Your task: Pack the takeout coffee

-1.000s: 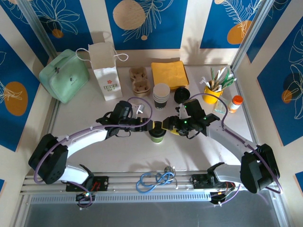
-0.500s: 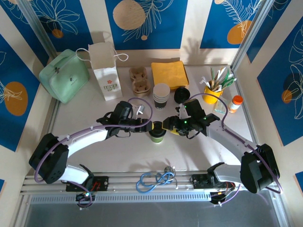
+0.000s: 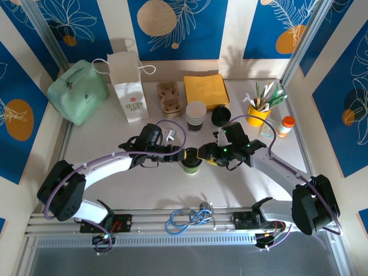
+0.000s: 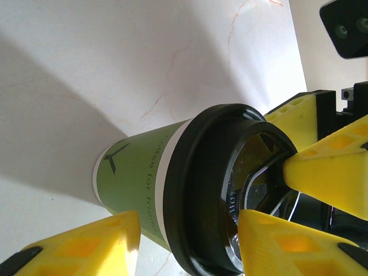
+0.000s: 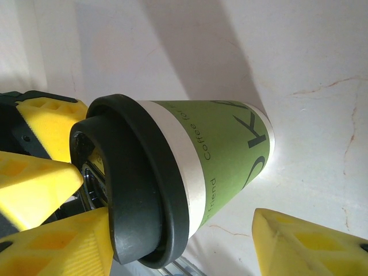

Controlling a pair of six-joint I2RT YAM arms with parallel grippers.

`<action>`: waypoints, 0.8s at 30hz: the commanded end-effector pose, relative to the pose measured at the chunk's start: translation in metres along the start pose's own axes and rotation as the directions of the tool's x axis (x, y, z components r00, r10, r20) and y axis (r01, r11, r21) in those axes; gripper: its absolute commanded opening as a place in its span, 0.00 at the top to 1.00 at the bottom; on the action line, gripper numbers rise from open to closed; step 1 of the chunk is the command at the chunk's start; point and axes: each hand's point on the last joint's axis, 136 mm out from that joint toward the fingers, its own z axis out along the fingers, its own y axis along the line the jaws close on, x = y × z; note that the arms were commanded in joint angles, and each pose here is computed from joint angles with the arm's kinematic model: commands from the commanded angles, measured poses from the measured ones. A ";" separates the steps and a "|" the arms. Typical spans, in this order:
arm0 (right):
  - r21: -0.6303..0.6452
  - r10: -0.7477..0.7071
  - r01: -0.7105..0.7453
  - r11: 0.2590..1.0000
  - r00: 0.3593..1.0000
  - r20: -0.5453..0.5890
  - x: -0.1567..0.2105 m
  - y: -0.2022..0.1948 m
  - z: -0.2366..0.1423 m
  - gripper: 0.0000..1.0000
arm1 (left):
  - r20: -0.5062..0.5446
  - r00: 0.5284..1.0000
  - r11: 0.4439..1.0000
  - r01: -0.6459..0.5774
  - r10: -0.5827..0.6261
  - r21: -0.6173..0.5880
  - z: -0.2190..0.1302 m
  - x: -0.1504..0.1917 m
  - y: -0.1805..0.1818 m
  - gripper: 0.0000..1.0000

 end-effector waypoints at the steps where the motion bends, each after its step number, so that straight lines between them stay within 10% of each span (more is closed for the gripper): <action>1: 0.025 0.031 -0.030 0.999 0.999 -0.026 0.010 -0.011 0.002 0.38 | -0.032 0.999 1.000 -0.014 0.014 -0.020 0.003 0.005 0.003 0.53; 24: 0.065 0.179 -0.178 0.982 0.984 -0.012 0.019 -0.049 0.010 0.42 | -0.066 0.998 0.994 0.006 -0.013 -0.107 0.014 0.018 0.028 0.58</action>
